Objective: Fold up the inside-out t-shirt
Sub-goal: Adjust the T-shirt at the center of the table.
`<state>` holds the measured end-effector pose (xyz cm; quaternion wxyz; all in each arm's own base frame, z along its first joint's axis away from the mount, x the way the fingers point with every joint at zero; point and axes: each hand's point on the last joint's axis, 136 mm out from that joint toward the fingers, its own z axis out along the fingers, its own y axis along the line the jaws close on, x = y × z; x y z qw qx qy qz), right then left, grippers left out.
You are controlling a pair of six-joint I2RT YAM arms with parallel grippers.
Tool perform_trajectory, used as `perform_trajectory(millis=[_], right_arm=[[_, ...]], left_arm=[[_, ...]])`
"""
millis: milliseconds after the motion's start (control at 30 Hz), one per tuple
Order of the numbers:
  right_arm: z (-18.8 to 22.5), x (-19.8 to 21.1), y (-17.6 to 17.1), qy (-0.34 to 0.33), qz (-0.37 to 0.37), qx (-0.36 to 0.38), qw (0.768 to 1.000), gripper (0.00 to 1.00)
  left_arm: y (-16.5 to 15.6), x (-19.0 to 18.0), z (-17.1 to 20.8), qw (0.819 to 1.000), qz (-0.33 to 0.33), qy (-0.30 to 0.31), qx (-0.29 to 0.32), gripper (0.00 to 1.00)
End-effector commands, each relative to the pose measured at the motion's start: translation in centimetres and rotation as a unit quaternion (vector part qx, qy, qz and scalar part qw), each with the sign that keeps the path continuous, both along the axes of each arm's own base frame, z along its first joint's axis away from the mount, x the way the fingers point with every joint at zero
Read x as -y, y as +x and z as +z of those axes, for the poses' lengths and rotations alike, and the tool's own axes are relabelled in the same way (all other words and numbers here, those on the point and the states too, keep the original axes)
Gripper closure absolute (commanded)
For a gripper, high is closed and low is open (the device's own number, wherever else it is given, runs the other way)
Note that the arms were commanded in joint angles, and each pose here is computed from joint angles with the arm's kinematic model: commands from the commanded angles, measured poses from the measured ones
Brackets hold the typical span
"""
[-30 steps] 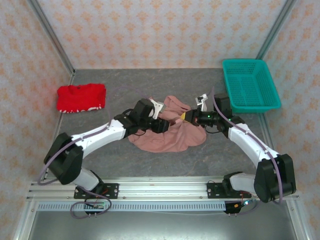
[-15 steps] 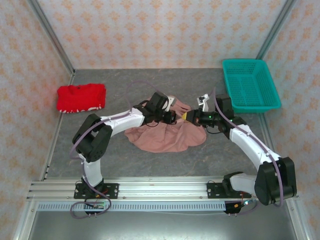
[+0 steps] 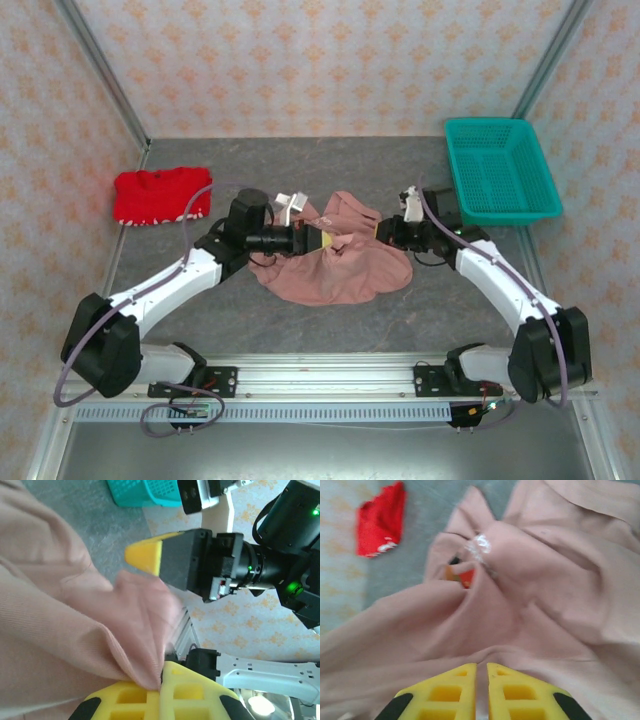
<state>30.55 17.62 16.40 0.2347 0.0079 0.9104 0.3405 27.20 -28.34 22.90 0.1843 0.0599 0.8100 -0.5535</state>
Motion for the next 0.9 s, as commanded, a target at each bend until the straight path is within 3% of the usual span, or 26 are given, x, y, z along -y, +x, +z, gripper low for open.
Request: perform_trajectory(millis=[0,100,233,333,467,533,600,667,767,867], right_arm=[[-1.6,3.0,-0.8,-0.12,-0.024,-0.001,0.992,0.7],[0.0,2.1,-2.5,-0.094,0.005,0.048,0.994,0.59],[3.1,-2.4,-5.4,0.012,0.098,0.119,0.988,0.51],[3.4,-4.2,-6.5,-0.018,0.144,0.159,0.977,0.41],[1.8,-5.1,-5.3,-0.047,0.157,0.149,0.975,0.41],[1.8,-6.1,-4.5,-0.024,0.15,0.142,0.978,0.41],[2.8,-7.6,-4.2,0.031,0.149,0.142,0.978,0.47],[2.5,-8.3,-3.8,0.055,0.146,0.13,0.979,0.61],[2.3,-8.3,-3.8,0.057,0.142,0.127,0.98,0.85],[2.0,-6.8,-4.0,0.012,0.131,0.115,0.985,1.0]], left_arm=[[-0.8,-0.8,0.0,1.0,0.003,0.006,-0.018,1.0],[-0.5,-1.0,-1.0,0.999,0.008,0.026,-0.021,1.0],[-0.2,-0.9,-1.4,0.999,0.01,0.031,-0.024,1.0],[-0.1,-0.9,-1.4,0.999,0.008,0.033,-0.023,1.0],[-0.1,-0.8,-1.4,0.999,0.006,0.034,-0.023,1.0],[-0.2,-0.9,-1.4,0.999,0.006,0.037,-0.021,1.0],[-0.3,-1.0,-1.6,0.999,0.006,0.043,-0.019,1.0],[-0.3,-1.1,-1.8,0.999,0.006,0.045,-0.021,1.0],[-0.3,-1.2,-2.2,0.998,0.006,0.052,-0.018,1.0],[0.3,-1.8,-2.8,0.996,0.023,0.08,-0.008,1.0]])
